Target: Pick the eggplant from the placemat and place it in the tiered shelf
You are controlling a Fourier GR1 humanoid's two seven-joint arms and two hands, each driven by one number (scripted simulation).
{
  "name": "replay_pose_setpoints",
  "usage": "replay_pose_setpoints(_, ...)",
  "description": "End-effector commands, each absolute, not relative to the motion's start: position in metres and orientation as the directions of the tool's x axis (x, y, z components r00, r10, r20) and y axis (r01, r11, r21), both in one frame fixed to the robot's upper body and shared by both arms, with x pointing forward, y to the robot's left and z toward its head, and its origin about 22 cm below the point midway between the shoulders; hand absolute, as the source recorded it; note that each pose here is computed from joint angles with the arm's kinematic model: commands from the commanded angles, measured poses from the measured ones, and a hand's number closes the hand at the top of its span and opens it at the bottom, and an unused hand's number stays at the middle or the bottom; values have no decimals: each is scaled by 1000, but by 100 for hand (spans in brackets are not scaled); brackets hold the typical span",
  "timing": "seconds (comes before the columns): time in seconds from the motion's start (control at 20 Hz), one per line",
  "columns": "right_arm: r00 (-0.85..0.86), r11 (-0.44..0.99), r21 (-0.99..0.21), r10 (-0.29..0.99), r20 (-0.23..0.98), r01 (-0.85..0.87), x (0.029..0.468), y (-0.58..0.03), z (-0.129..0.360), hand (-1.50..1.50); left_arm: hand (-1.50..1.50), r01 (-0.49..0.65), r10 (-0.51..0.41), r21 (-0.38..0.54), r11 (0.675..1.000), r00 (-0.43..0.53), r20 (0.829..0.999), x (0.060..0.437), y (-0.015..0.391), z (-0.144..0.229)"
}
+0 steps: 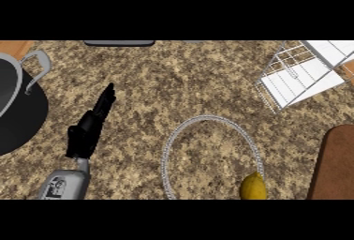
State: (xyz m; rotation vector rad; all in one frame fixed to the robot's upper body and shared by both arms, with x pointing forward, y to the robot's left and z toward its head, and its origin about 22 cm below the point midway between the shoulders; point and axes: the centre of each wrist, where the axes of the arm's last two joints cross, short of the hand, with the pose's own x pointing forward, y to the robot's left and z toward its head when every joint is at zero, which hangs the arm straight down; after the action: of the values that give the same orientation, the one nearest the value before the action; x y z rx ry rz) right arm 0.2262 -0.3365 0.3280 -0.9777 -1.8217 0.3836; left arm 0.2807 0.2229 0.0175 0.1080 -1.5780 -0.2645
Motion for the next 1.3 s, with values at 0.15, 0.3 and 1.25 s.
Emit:
replay_pose_setpoints(0.15, -182, 561, -664, 814, 552, 495, 260, -357, 320, 150, 0, 96, -222, 224, 970, -29, 975, 276, 220, 3)
replay_pose_setpoints(0.3, -181, 512, -677, 847, 499, 529, 280, -342, 322, 150, 0, 91, -234, 236, 967, -34, 972, 293, 216, 13)
replay_pose_setpoints(1.25, -351, 715, -449, 673, 651, 536, 375, -346, 263, 150, 0, 121, -235, 237, 964, -30, 972, 279, 221, 13)
